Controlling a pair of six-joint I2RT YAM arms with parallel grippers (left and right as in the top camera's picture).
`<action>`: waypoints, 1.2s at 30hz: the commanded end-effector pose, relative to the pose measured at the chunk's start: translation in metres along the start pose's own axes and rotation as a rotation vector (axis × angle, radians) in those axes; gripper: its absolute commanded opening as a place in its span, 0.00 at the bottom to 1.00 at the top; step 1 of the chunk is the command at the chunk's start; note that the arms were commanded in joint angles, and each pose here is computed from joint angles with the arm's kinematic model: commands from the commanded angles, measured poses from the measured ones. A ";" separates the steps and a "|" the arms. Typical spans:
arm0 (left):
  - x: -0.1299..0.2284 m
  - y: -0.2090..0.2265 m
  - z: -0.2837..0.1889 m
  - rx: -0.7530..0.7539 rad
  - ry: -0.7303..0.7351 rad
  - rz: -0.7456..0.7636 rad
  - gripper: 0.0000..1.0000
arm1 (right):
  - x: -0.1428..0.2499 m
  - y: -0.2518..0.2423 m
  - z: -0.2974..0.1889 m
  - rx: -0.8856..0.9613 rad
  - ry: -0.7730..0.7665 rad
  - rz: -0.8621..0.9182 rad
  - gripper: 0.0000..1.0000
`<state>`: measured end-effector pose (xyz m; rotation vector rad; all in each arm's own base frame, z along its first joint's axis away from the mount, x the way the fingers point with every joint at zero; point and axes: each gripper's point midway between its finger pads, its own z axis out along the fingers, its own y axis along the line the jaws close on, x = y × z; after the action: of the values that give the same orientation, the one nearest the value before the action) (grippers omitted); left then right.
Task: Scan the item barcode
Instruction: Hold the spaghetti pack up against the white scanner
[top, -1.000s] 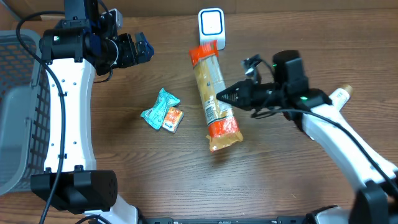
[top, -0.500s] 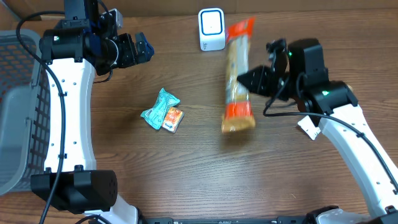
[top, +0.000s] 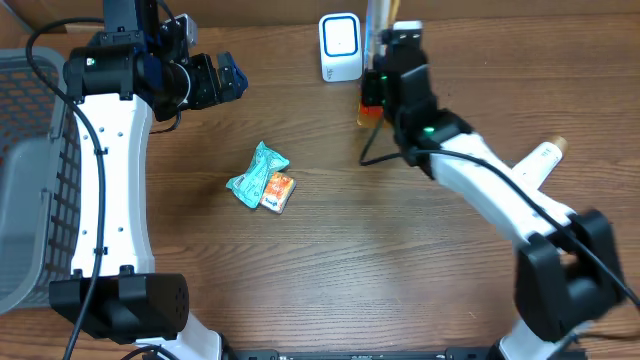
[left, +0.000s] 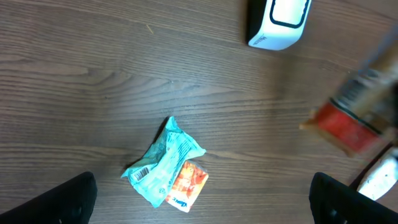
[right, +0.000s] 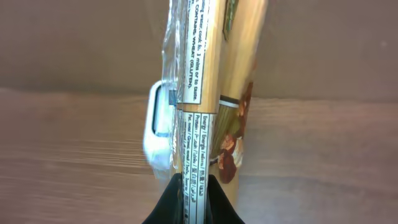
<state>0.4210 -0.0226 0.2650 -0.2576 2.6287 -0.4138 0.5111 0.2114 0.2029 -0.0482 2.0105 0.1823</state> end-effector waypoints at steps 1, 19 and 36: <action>-0.004 -0.003 -0.004 0.013 -0.016 -0.005 1.00 | -0.064 -0.005 0.001 0.106 -0.191 -0.143 0.04; -0.004 -0.003 -0.004 0.013 -0.016 -0.005 1.00 | -0.090 0.015 0.049 0.193 -0.449 -0.505 0.04; -0.004 -0.003 -0.004 0.013 -0.016 -0.005 1.00 | -0.075 0.040 0.087 0.166 -0.462 -0.803 0.04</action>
<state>0.4210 -0.0226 0.2650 -0.2576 2.6287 -0.4138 0.6122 0.2571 0.1620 -0.7308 1.5467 -0.4530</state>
